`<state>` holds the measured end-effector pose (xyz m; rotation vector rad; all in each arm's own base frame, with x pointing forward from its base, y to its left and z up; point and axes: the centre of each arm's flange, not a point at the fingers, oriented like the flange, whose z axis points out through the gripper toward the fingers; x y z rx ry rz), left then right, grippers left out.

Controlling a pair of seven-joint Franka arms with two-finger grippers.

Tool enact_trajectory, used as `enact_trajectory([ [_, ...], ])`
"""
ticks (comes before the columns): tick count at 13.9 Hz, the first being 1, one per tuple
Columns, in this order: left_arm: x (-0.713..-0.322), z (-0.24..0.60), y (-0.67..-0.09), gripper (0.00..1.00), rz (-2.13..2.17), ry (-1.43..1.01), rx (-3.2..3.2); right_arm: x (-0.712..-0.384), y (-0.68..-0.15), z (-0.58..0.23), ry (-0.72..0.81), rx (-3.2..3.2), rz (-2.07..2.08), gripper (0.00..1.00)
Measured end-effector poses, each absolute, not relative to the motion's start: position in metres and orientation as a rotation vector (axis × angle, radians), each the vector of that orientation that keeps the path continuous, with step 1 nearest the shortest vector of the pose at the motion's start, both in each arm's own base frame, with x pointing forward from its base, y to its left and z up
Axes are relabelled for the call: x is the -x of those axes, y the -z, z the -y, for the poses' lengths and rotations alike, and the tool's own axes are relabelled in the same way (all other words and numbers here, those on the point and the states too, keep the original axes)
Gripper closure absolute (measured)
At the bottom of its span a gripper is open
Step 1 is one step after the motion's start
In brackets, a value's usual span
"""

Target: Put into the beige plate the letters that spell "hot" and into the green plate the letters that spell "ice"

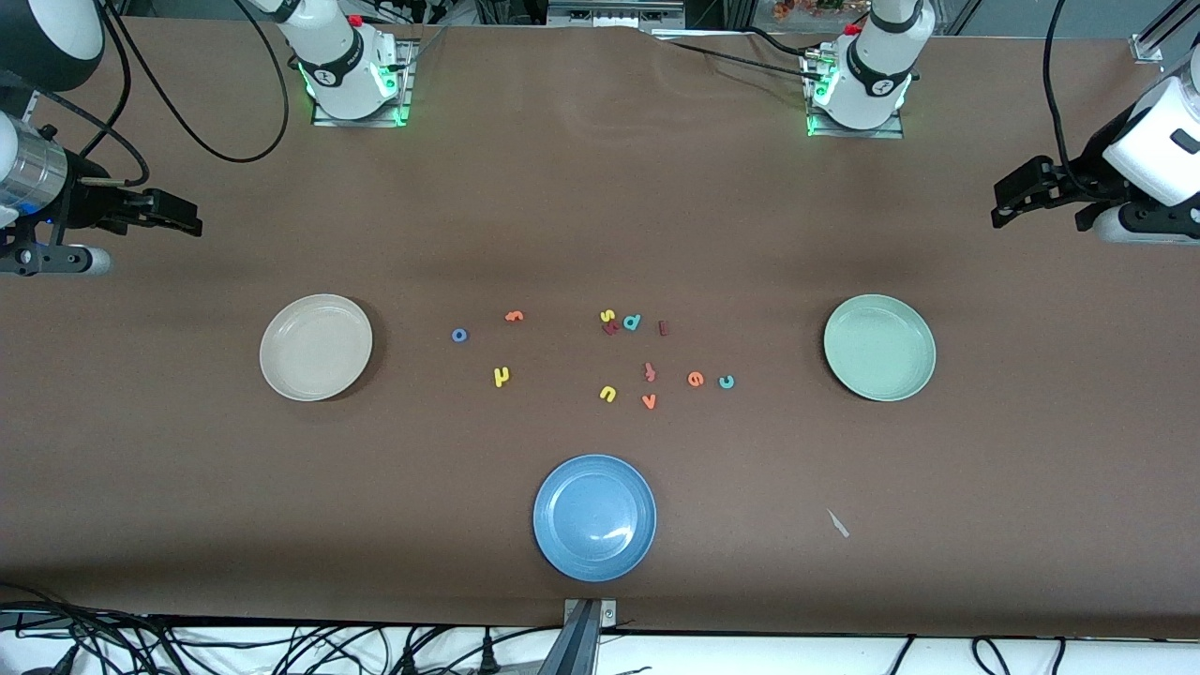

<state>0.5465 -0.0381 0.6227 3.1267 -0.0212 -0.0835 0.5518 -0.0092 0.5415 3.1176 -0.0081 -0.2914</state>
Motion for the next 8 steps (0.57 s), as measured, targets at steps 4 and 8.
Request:
enact_trajectory([
  [4,-0.5464,0.0401,-0.6231,0.00,0.027,0.082,-3.126,-0.5518,-0.5415,0.0092,0.291,-3.118,0.008,0.00],
  [8,-0.5464,0.0401,-0.6231,0.00,0.027,0.082,-3.126,-0.5518,-0.5415,0.0092,0.291,-3.118,0.008,0.00],
])
